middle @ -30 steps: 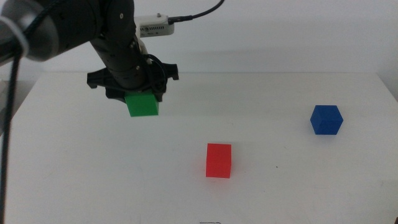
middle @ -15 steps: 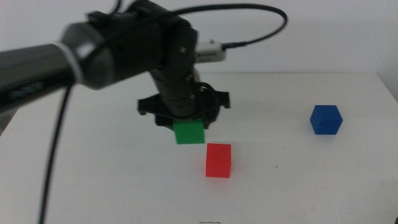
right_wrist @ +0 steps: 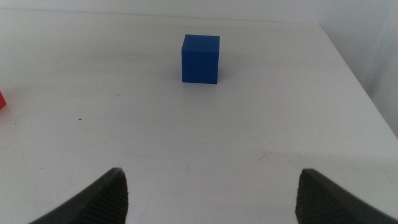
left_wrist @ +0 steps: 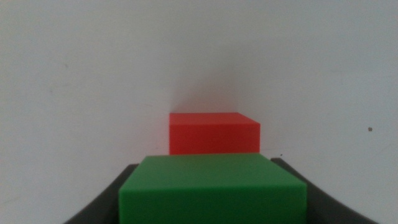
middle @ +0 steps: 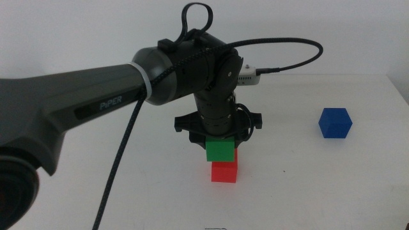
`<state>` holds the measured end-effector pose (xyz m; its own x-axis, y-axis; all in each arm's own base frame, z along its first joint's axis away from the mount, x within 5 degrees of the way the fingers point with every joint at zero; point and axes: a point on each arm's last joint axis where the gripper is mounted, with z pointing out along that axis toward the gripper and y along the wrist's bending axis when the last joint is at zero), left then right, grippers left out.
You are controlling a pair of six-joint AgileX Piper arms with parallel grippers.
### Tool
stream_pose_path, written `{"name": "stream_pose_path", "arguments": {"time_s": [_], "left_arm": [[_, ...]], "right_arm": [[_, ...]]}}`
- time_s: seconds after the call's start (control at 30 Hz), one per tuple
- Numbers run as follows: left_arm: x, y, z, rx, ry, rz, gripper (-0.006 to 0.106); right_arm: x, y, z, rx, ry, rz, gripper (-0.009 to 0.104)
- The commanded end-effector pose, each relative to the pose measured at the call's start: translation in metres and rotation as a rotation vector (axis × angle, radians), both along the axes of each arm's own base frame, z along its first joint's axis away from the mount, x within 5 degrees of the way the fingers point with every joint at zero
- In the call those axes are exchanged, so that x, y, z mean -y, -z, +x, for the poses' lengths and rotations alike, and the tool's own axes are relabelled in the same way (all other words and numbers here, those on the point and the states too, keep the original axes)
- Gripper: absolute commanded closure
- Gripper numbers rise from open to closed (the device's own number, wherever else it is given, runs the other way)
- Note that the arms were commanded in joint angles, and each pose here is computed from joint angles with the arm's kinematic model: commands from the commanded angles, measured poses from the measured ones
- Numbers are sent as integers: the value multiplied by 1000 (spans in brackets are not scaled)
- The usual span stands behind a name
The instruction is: Stack red cubes first, then green, then blue cubes in a specific spot.
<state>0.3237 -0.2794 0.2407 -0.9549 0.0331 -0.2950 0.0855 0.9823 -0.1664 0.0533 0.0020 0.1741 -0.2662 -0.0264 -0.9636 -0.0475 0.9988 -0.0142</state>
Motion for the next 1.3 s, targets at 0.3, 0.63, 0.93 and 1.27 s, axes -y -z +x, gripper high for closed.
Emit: {"name": "stream_pose_path", "arguments": {"time_s": [0.3, 0.63, 0.93, 1.27], "left_arm": [[9, -24, 5, 88, 11, -91, 102], [10, -18, 6, 75, 19, -78, 102], [13, -6, 7, 42, 16, -67, 102], [13, -2, 5, 8, 20, -53, 102]], "right_arm": [[0, -11, 0, 102, 3, -17, 6], [0, -11, 0, 102, 3, -17, 6], [0, -11, 0, 102, 3, -17, 6], [0, -11, 0, 102, 3, -17, 6]]}}
